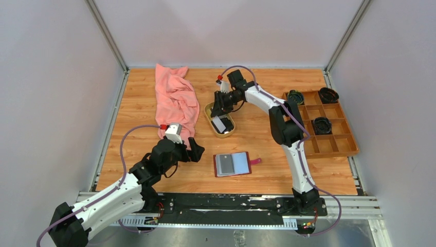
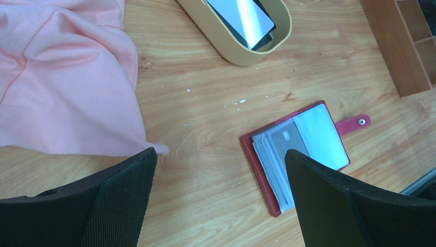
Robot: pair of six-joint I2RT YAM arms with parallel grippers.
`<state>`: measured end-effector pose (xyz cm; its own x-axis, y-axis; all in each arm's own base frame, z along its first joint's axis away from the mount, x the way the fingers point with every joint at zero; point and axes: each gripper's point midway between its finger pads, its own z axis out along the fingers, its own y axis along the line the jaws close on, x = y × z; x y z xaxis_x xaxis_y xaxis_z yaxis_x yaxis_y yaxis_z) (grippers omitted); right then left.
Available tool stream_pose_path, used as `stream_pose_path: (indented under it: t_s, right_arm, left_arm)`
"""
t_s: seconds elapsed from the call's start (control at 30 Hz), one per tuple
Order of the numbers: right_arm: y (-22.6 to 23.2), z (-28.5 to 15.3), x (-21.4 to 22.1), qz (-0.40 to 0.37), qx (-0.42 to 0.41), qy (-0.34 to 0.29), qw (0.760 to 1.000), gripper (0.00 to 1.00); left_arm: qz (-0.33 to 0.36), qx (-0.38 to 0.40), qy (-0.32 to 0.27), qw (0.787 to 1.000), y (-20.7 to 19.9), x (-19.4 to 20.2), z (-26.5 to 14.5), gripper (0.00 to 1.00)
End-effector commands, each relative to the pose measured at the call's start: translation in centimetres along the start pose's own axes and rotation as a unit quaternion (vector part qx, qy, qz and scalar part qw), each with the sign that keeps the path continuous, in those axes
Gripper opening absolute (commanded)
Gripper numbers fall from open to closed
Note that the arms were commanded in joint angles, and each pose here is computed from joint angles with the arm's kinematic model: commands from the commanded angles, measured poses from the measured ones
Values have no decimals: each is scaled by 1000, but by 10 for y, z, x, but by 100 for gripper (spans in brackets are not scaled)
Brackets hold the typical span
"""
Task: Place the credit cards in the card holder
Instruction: Pick up the credit card from the storage box.
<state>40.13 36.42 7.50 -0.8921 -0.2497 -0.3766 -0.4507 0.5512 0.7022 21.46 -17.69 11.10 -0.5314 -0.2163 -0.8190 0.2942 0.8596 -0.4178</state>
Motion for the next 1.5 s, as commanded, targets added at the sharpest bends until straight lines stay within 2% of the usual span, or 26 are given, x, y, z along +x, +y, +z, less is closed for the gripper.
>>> stream_pose_path:
  t_s: [0.0,0.13,0.37,0.7,1.17,1.47]
  right_arm:
    - [-1,-4,-6,-13,9,-4,1000,29]
    - [-5,-3,-6,-22,13,-5,1000,16]
    - [-8,-13,-13,-40,15,-16,999,5]
    - [3,-38,-27,-94,-19,-38,995,4]
    - [16,-51,-27,-115,-98,-50,987,0]
    - [26,-58,-23,-160,-162,-49,973,0]
  left_arm:
    - [-3,-9,-3,1000,5,1,1,100]
    - [-4,-9,-3,1000,5,1,0,100]
    - [-4,-10,-5,1000,6,0,-1,100]
    - [-4,-8,-7,1000,4,-1,0,100]
    - [-11,2,-21,1000,-2,-9,1,100]
    - [-18,43,-87,995,-15,-73,17,99]
